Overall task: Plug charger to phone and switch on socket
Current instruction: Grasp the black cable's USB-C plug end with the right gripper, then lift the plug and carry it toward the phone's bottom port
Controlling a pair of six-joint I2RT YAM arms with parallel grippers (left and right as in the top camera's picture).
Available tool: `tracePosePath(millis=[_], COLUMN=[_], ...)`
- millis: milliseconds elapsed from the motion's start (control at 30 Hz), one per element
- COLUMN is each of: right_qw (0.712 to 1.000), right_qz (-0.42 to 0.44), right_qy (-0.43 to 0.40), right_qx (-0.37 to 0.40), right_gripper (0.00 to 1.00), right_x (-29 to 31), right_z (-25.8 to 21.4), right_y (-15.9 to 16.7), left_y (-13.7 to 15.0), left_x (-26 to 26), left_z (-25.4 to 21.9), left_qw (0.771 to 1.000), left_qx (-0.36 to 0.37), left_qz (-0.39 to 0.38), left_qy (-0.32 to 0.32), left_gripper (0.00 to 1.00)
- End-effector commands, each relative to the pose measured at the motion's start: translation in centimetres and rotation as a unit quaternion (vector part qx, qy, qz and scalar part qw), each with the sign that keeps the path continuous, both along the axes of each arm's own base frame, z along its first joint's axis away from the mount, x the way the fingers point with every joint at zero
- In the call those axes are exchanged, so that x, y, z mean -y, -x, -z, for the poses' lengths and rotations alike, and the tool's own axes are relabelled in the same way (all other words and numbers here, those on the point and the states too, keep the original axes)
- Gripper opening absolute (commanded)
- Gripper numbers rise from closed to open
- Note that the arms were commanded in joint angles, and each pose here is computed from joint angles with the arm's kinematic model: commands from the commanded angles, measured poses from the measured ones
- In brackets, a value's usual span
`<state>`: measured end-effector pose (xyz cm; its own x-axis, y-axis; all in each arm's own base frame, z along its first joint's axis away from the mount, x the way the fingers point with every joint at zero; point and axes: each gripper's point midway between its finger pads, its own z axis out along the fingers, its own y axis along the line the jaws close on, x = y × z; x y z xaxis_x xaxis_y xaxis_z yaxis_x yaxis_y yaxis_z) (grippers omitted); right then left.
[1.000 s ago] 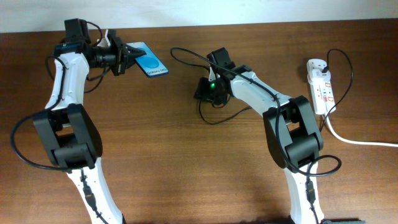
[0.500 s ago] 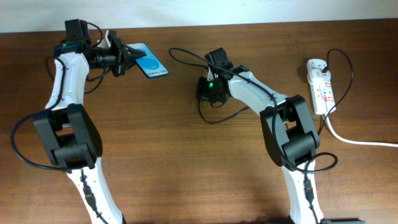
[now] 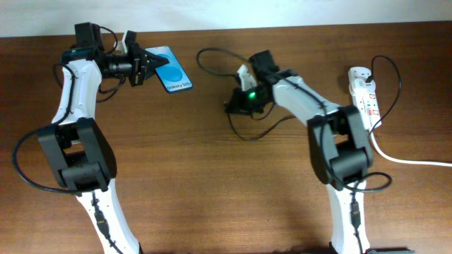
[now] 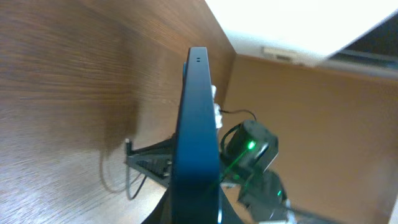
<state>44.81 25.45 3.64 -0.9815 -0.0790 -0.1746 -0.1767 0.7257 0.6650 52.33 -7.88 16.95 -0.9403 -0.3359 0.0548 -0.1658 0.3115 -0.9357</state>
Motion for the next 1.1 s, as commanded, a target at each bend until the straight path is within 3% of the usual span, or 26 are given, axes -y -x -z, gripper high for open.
tracePosePath(millis=[0,167,533,800,1067], right_qw=[0.994,0.99,0.987,0.984,0.985], right_qz=[-0.038,-0.034,-0.023,-0.05,-0.044], right_qy=[-0.065,-0.074,-0.075,-0.108,-0.144], right_qx=[0.074,0.114,0.141,0.136,0.082], right_gripper=[0.04,0.04,0.04,0.04,0.04], right_x=[0.8,3.4,8.5,9.6,8.7], right_z=[-8.6,-15.0,-24.2,-26.2,-21.1], right_y=[0.2,1.7,8.4,12.2,12.6], left_y=[1.4,1.9,4.6,5.6,5.8], left_x=[2.5,4.5,9.3,11.8,12.8], left_z=[-4.2,-4.2,-7.6,-7.7,-7.8], left_qw=[0.994,0.991,0.966,0.961,0.957], left_qx=[0.078,0.087,0.122,0.118,0.127], left_qz=[0.062,0.084,0.171,0.197,0.209], left_qy=[0.052,0.052,0.15,0.155,0.155], left_gripper=[0.0,0.0,0.0,0.0,0.0])
